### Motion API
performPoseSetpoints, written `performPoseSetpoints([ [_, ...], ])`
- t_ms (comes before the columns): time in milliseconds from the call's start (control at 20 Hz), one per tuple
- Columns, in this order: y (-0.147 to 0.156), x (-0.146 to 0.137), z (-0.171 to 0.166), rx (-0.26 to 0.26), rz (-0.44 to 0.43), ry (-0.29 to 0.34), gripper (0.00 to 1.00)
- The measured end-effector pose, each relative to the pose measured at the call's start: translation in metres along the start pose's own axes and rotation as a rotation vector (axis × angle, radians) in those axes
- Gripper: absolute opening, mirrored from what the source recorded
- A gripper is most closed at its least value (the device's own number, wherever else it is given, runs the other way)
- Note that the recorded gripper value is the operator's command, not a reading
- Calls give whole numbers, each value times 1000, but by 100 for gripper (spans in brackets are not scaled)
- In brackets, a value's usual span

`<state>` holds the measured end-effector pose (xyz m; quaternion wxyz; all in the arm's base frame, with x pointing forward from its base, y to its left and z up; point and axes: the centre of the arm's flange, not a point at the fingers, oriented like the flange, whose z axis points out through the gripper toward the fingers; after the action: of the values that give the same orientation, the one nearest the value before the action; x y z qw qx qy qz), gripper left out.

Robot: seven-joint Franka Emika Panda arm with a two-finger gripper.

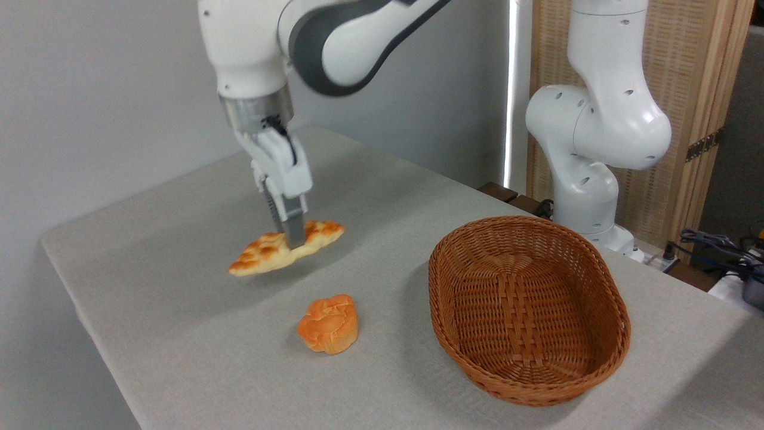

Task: Put bread into the basket
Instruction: 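Lift the bread roll and carry it over the wicker basket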

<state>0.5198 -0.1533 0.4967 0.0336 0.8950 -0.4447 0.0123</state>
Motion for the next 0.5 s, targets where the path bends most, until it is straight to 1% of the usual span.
performPoseSetpoints([
  [100, -6, -31, -29, -10, 9, -23, 29],
  [250, -15, -92, -64, -63, 110, -58, 29],
  [400, -24, -163, -77, -121, 216, -41, 30],
  [500, -27, -211, -71, -148, 275, -24, 33],
])
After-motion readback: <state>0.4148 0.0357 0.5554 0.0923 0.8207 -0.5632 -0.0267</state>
